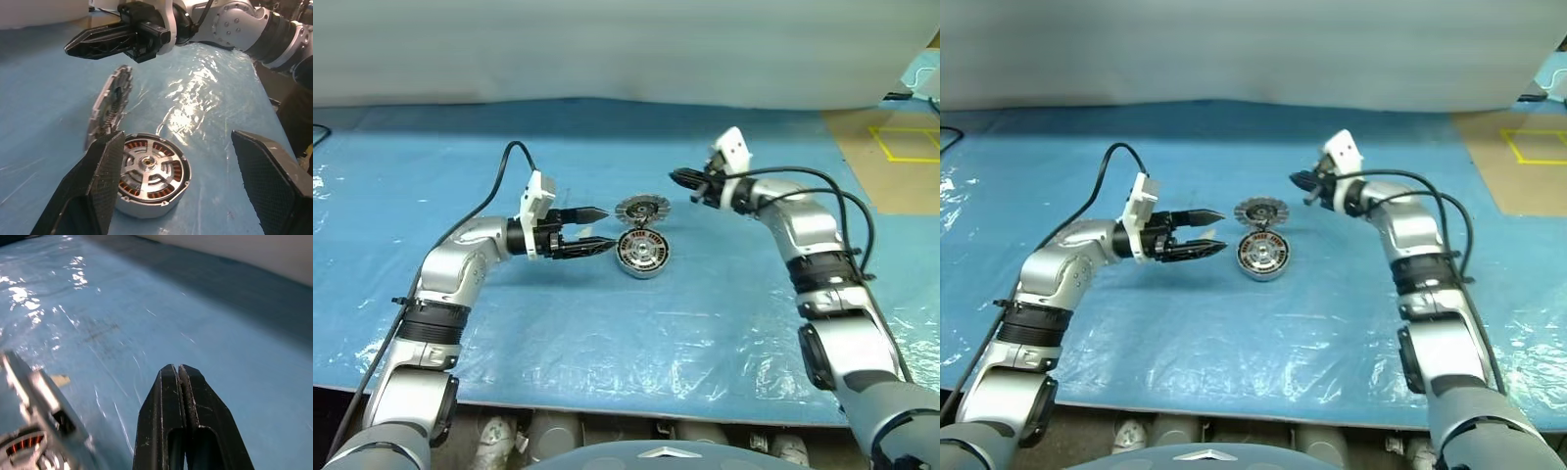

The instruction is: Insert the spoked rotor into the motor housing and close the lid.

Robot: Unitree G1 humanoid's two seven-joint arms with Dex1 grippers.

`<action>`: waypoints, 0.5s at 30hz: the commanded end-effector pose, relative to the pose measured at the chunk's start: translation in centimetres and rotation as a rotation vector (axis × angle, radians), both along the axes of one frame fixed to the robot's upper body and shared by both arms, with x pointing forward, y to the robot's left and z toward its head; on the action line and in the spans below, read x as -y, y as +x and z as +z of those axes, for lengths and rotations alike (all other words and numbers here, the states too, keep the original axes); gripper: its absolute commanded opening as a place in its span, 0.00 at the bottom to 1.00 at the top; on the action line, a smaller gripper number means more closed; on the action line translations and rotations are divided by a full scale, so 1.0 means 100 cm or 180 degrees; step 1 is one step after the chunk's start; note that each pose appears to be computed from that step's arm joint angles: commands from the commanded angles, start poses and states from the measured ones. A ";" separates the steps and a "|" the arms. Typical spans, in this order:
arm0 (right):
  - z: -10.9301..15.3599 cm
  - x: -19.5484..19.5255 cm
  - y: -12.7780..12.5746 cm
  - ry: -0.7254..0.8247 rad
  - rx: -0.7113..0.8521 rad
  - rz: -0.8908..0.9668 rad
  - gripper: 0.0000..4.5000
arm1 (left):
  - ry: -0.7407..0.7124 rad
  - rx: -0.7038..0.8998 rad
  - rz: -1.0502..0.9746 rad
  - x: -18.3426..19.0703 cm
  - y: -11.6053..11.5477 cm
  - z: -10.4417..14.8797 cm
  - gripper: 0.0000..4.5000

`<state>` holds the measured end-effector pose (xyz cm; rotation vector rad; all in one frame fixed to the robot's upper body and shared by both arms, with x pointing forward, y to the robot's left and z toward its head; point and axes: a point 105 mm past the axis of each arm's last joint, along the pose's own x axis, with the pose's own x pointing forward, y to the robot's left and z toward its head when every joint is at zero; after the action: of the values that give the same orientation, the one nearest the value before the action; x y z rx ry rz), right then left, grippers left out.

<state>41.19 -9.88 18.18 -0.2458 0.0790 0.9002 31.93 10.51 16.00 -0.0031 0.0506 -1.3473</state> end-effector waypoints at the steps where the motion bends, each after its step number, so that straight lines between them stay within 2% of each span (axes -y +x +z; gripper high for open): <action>1: 0.012 -0.029 -0.011 -0.0143 0.0199 0.0469 0.00 | 0.0088 0.0100 0.0017 -0.010 0.000 0.006 0.81; 5: 0.015 -0.045 -0.034 -0.0194 0.0238 0.0911 0.00 | 0.0198 0.0046 0.0081 -0.021 0.001 0.004 0.81; 9: 0.018 -0.047 -0.053 -0.0156 0.0257 0.1111 0.00 | 0.0111 0.0030 0.0132 -0.026 0.003 0.012 0.81; 13: 0.005 -0.044 -0.068 -0.0275 0.0199 0.1200 0.00 | 0.0097 0.0024 0.0034 -0.020 0.000 0.016 0.81; 15: -0.010 -0.040 -0.070 -0.0373 0.0124 0.1142 0.00 | 0.0113 0.0018 0.0004 -0.017 -0.001 0.015 0.81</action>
<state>34.69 -6.12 17.07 -0.3724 0.0690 1.2362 32.10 12.54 15.93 0.0000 0.1241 -1.3186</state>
